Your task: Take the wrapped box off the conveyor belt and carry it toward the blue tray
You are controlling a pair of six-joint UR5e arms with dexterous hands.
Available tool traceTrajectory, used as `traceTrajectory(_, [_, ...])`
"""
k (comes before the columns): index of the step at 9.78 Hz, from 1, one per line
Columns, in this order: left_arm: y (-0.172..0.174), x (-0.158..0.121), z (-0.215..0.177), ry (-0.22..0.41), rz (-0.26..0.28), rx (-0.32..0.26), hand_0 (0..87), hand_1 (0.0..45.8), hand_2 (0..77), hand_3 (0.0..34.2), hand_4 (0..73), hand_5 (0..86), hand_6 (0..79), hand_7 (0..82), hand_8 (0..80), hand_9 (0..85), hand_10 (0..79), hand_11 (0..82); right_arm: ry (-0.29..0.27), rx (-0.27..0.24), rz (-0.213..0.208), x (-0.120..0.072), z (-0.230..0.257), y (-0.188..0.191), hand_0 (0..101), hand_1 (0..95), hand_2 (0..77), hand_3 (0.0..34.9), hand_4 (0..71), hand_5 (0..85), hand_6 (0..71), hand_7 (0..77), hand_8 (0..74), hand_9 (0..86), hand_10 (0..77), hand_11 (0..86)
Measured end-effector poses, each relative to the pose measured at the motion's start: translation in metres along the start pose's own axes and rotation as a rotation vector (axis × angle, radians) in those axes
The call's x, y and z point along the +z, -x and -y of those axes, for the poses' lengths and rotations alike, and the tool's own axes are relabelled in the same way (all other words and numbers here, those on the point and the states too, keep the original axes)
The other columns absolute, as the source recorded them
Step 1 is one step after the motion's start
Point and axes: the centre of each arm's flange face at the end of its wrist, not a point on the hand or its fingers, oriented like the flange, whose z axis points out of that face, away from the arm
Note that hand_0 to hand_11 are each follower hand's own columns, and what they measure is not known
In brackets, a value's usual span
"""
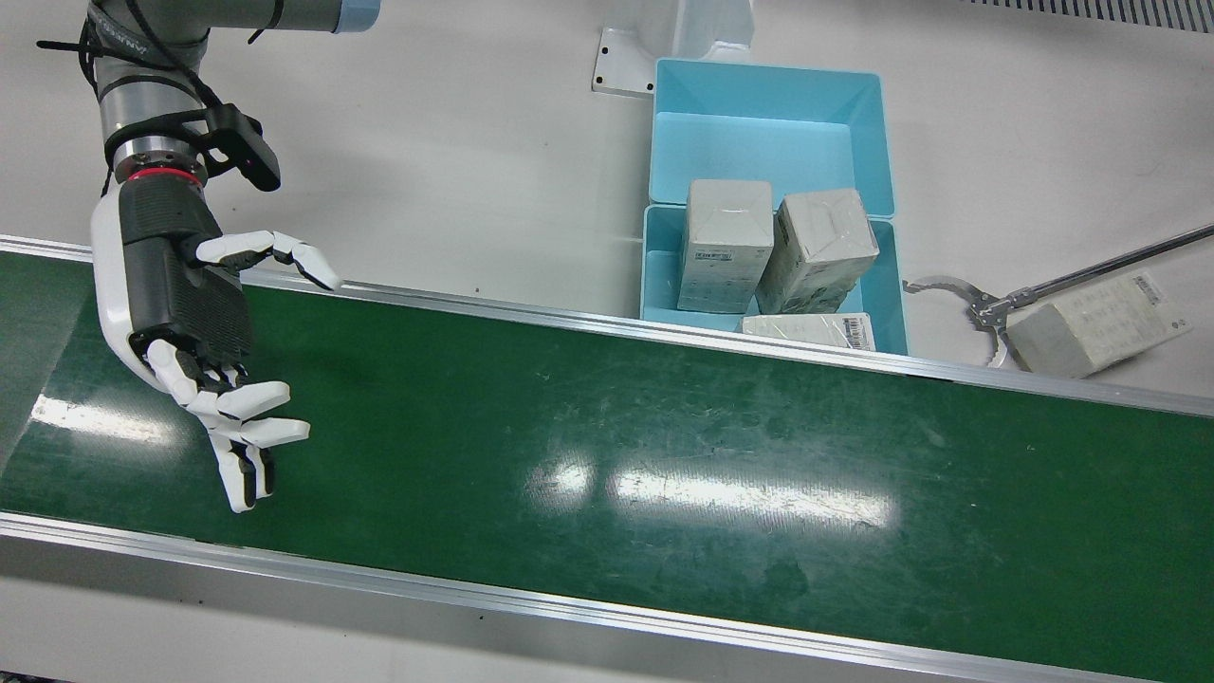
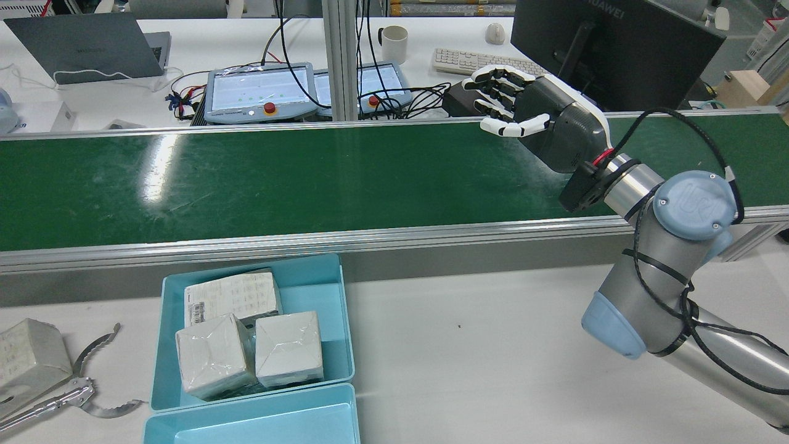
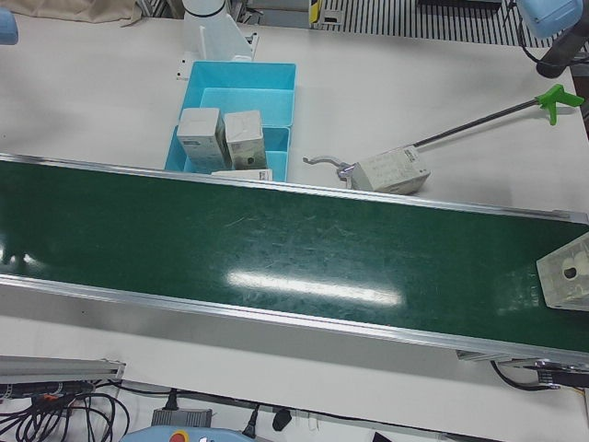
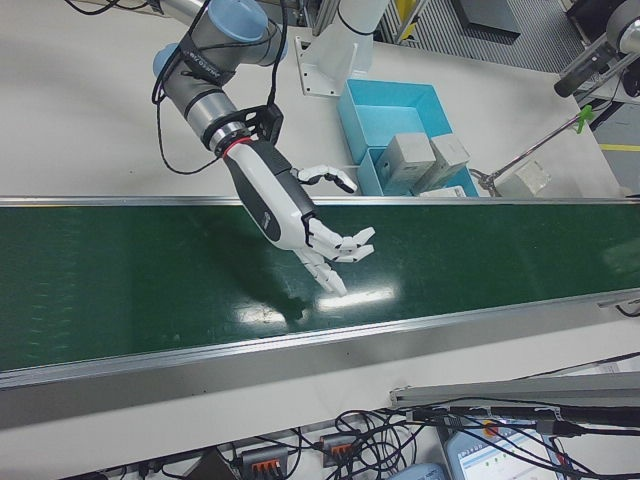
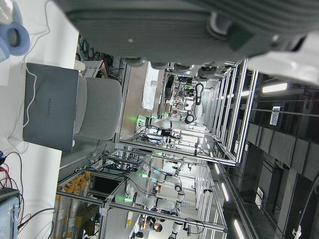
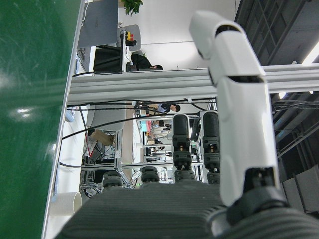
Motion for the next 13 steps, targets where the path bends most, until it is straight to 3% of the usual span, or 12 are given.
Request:
traceTrajectory(1, [0.0, 0.0, 0.0, 0.0, 0.0, 0.0, 0.0, 0.0, 0.5, 0.0, 0.0, 1.1, 0.0, 0.0, 0.0, 0.0, 0.5, 0.0, 0.001, 0.01, 0.005, 0.002, 0.007, 0.005, 52, 18.5, 21.8, 13.8, 15.3, 36.0, 9.3, 29.5, 1.1, 7.6, 3.8, 7.6])
traceTrajectory(2, [0.0, 0.0, 0.0, 0.0, 0.0, 0.0, 0.0, 0.0, 0.5, 0.0, 0.0, 1.1, 0.0, 0.0, 0.0, 0.0, 0.5, 0.0, 0.003, 0.013, 0.013, 0.002, 0.01, 0.011, 50, 16.4, 22.9, 16.9, 12.5, 33.8, 6.5, 24.5, 1.1, 5.4, 1.6, 3.8])
traceTrajectory(3, [0.0, 0.0, 0.0, 0.0, 0.0, 0.0, 0.0, 0.0, 0.5, 0.0, 0.0, 1.1, 0.0, 0.0, 0.0, 0.0, 0.0, 0.0, 0.004, 0.013, 0.02, 0.003, 0.011, 0.017, 50, 16.4, 22.9, 16.9, 12.5, 33.8, 6.5, 24.5, 1.1, 5.4, 0.0, 1.1])
traceTrajectory(4, [0.0, 0.0, 0.0, 0.0, 0.0, 0.0, 0.0, 0.0, 0.5, 0.0, 0.0, 1.1, 0.0, 0.0, 0.0, 0.0, 0.0, 0.0, 0.006, 0.012, 0.026, 0.003, 0.011, 0.021, 49, 16.4, 22.9, 19.3, 12.5, 33.8, 6.5, 26.7, 1.1, 5.4, 0.0, 1.1])
traceTrajectory(7, [0.0, 0.0, 0.0, 0.0, 0.0, 0.0, 0.0, 0.0, 0.5, 0.0, 0.0, 1.1, 0.0, 0.0, 0.0, 0.0, 0.0, 0.0, 0.005, 0.013, 0.03, 0.002, 0.012, 0.024, 49, 17.5, 23.5, 19.3, 9.8, 33.8, 5.4, 26.7, 0.0, 6.0, 0.0, 1.1])
traceTrajectory(9, [0.0, 0.0, 0.0, 0.0, 0.0, 0.0, 0.0, 0.0, 0.5, 0.0, 0.0, 1.1, 0.0, 0.5, 0.0, 0.0, 0.5, 0.0, 0.0, 0.014, 0.03, 0.002, 0.015, 0.023, 48, 12.0, 17.5, 20.8, 9.8, 31.1, 4.9, 26.7, 0.0, 6.0, 0.0, 1.1])
traceTrajectory(13, [0.0, 0.0, 0.0, 0.0, 0.0, 0.0, 0.0, 0.0, 0.5, 0.0, 0.0, 1.1, 0.5, 0.0, 0.0, 0.0, 0.5, 0.0, -0.004, 0.014, 0.028, 0.002, 0.017, 0.021, 47, 13.1, 15.8, 20.1, 10.4, 32.2, 4.9, 24.5, 0.0, 5.4, 0.0, 1.1])
